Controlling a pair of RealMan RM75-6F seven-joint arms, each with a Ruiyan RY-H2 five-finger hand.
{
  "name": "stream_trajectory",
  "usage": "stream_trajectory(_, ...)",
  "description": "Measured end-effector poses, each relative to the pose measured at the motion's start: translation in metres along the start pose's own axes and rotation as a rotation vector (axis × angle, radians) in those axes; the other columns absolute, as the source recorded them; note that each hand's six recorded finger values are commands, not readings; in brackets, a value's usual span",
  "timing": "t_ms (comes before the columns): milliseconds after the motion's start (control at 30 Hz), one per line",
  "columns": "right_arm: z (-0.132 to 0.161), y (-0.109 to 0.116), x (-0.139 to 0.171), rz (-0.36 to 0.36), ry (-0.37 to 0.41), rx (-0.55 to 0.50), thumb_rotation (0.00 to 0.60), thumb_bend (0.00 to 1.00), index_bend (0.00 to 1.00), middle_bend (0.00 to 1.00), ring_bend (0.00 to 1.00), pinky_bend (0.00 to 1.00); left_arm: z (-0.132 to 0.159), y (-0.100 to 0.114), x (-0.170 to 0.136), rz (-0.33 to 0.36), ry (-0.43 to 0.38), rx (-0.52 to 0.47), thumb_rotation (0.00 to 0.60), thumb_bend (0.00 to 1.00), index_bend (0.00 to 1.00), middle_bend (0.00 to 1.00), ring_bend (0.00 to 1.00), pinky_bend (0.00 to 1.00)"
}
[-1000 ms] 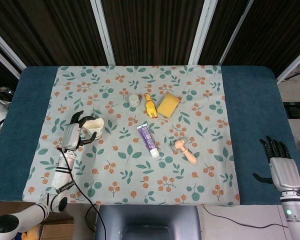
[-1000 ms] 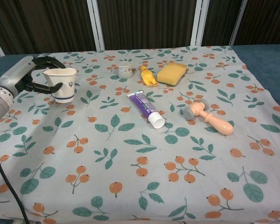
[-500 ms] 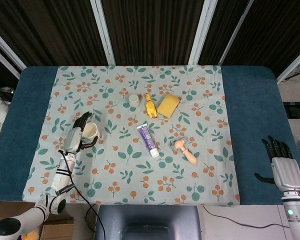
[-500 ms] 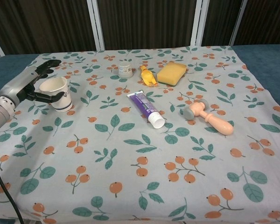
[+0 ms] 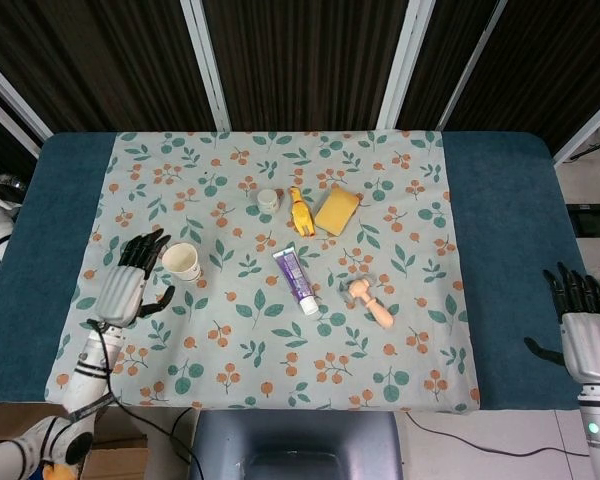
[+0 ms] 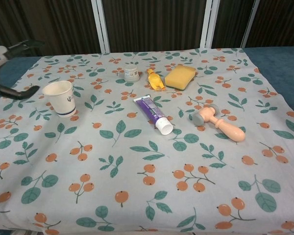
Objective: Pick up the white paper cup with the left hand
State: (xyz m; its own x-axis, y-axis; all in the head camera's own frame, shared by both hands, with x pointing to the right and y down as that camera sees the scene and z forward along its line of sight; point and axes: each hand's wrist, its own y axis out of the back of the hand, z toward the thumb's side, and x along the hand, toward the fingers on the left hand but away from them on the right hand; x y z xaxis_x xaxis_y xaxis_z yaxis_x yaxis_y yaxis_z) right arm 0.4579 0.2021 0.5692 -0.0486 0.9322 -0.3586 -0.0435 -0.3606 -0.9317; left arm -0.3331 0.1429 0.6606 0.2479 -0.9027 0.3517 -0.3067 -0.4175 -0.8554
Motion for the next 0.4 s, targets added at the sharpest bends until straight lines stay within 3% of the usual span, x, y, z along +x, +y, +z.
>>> stream_trajectory(133,-0.006,0.001,0.006,-0.029,0.014,-0.008,0.6,0.22,0.0,0.0,0.0,0.0,-0.017,0.036,-0.049,-0.027,0.069,0.224,0.6,0.37,0.0,0.0,0.0,0.0)
stream_trajectory(200,-0.009,0.001,0.012,-0.036,0.014,-0.014,0.6,0.22,0.0,0.0,0.0,0.0,-0.029,0.044,-0.073,-0.044,0.114,0.286,0.6,0.37,0.0,0.0,0.0,0.0)
stream_trajectory(400,-0.01,0.0,0.022,-0.039,0.012,-0.021,0.6,0.22,0.0,0.0,0.0,0.0,-0.07,0.058,-0.139,-0.045,0.235,0.315,0.6,0.37,0.0,0.0,0.0,0.0)
